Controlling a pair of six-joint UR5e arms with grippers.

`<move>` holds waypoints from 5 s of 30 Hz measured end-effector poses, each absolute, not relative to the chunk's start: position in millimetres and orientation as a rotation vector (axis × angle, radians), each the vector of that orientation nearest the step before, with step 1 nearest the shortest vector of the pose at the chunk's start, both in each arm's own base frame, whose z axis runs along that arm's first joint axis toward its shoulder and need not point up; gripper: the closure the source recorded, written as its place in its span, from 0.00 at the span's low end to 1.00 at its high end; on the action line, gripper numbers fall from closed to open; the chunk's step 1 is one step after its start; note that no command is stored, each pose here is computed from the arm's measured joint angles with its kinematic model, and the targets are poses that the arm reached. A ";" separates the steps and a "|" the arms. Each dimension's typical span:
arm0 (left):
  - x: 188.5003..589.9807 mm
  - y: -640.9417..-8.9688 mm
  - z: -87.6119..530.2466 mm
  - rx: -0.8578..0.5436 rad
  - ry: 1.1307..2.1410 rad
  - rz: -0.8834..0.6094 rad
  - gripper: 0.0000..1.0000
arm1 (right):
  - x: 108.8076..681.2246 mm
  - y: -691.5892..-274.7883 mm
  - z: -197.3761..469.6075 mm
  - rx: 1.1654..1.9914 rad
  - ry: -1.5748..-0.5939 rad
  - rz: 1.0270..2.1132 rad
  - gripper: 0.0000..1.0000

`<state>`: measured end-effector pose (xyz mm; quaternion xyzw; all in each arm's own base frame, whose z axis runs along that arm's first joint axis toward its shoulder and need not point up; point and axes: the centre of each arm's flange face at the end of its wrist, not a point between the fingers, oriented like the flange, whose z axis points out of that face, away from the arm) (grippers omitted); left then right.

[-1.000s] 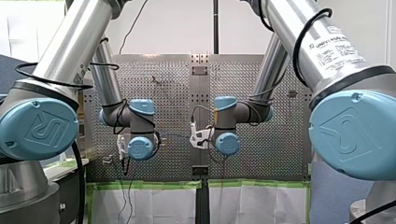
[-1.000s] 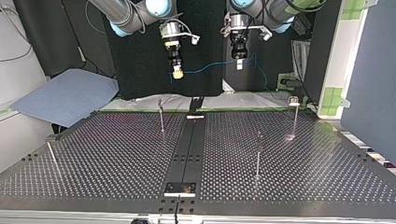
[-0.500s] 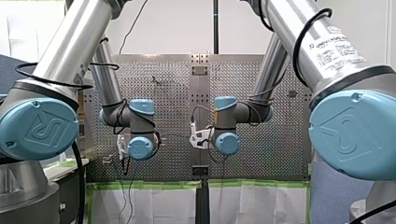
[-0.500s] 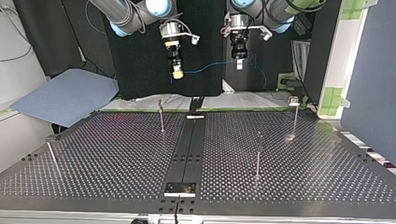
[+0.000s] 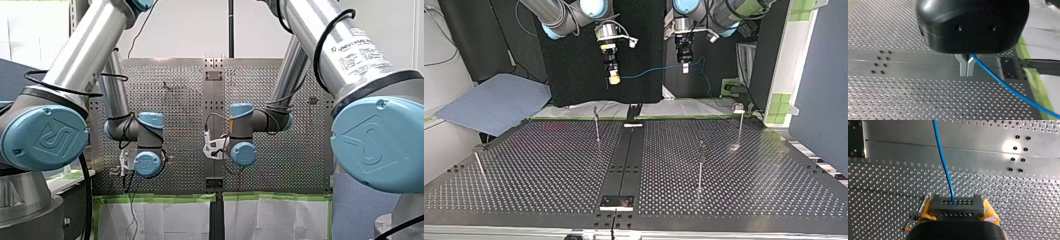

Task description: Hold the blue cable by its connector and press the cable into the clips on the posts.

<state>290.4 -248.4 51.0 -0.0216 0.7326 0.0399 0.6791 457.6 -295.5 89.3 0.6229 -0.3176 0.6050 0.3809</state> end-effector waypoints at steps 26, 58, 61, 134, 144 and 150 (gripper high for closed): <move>289.4 -247.2 46.1 -0.044 1.657 0.097 1.00 | 438.1 -299.1 33.9 1.742 -0.875 1.373 1.00; 288.6 -231.6 91.8 -0.035 1.672 0.284 1.00 | 457.4 -304.1 101.9 1.798 -0.927 1.521 1.00; 294.8 -234.1 104.3 -0.052 1.657 0.275 1.00 | 465.5 -308.0 124.0 1.774 -0.902 1.570 1.00; 391.3 -186.1 356.9 -0.063 1.558 0.203 1.00 | 564.4 -371.3 339.5 1.613 -0.748 1.815 1.00; 395.2 -182.1 355.5 -0.059 1.636 0.212 1.00 | 570.9 -373.8 354.5 1.588 -0.746 1.841 1.00; 404.4 -181.2 352.7 -0.065 1.665 0.214 1.00 | 568.4 -379.2 353.7 1.581 -0.764 1.844 1.00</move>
